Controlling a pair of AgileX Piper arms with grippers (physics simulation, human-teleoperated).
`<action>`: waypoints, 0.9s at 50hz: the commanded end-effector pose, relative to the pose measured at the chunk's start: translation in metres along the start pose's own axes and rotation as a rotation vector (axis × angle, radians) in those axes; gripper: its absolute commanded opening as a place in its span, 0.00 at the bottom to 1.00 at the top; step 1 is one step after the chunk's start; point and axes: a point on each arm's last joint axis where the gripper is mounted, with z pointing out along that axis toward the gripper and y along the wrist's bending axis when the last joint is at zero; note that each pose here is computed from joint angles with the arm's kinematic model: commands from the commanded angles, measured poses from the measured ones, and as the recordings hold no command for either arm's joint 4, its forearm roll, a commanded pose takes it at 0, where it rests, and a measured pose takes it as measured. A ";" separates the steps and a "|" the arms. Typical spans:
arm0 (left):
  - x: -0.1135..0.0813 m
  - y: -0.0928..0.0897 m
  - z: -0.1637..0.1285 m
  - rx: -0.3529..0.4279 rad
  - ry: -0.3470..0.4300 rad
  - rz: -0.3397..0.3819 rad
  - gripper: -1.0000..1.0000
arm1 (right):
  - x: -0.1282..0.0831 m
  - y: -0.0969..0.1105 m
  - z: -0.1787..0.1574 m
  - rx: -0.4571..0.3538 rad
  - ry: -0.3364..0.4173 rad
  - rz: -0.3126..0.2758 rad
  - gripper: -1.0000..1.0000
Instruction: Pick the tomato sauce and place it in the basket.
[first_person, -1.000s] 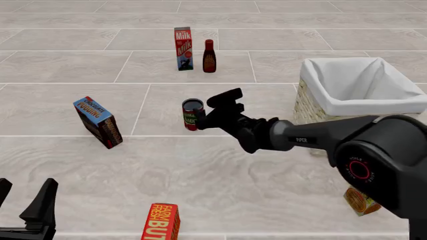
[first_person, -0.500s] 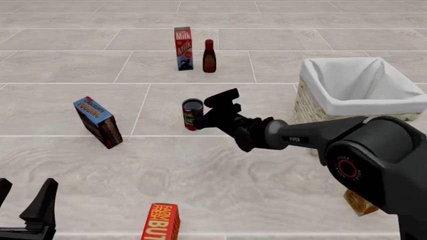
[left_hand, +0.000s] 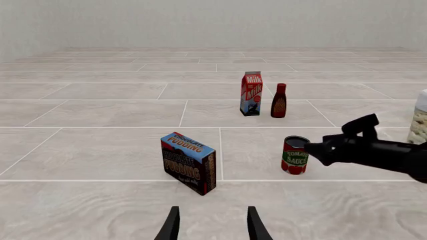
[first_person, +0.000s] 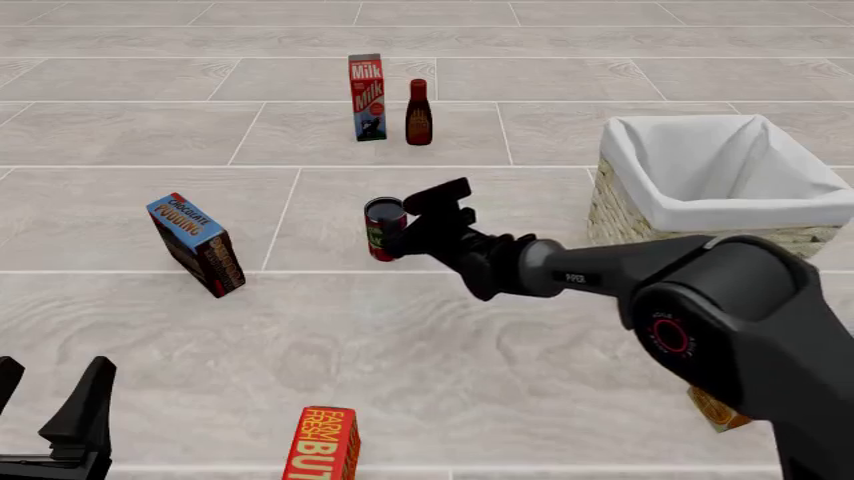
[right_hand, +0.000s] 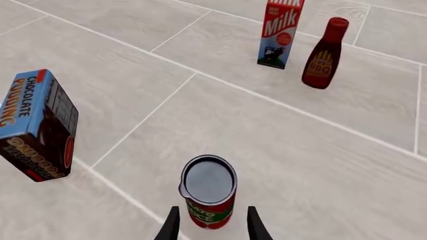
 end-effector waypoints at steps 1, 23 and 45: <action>0.000 0.000 0.000 0.000 0.000 0.000 1.00 | 0.005 0.002 0.006 -0.004 0.007 0.002 1.00; 0.000 0.000 0.000 0.000 0.000 0.000 1.00 | 0.008 -0.001 0.017 0.001 0.014 0.010 1.00; 0.000 0.000 0.000 0.000 0.000 0.000 1.00 | 0.013 0.004 0.025 -0.007 0.026 0.011 1.00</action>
